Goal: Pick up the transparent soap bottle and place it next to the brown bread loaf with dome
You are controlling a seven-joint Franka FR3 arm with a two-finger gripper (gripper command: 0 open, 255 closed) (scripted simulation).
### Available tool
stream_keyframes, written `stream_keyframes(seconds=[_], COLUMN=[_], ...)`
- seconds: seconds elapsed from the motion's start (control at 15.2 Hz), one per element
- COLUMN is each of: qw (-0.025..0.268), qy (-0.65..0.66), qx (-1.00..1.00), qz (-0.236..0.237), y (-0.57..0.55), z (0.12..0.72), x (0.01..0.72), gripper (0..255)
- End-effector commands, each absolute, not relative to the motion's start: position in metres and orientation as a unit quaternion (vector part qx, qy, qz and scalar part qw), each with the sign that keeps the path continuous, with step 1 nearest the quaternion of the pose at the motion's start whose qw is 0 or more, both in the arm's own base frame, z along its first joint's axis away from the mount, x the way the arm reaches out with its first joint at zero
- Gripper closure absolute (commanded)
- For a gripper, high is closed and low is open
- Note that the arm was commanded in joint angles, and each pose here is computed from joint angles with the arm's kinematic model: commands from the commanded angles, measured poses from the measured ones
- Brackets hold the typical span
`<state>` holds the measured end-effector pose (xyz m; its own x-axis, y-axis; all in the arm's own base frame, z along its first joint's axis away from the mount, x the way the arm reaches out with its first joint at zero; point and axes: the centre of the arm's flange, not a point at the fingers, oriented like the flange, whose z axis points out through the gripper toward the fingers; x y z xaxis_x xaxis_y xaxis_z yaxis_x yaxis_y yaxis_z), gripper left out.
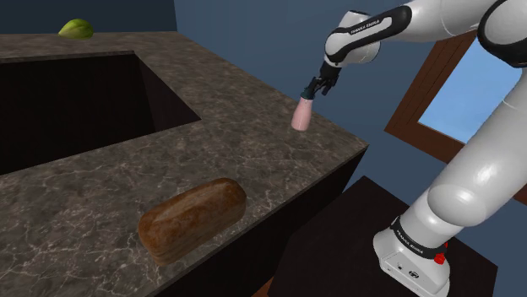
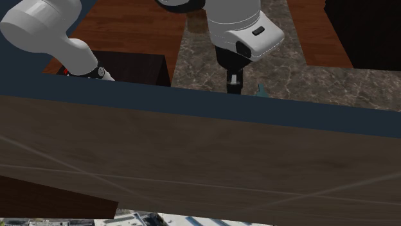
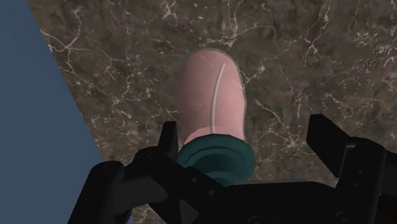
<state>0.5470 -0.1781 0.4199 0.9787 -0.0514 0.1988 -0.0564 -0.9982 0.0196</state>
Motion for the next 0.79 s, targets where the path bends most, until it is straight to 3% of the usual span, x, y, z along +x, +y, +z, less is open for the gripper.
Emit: stream_keyframes(seconds=[0.0,0.73], qw=[0.011,0.01], qy=[-0.026,-0.026], qx=[0.993,0.993], qz=[0.111,0.114], y=[-0.192,-0.197], z=[0.414,0.373], x=[0.566,0.58], gripper=[0,0])
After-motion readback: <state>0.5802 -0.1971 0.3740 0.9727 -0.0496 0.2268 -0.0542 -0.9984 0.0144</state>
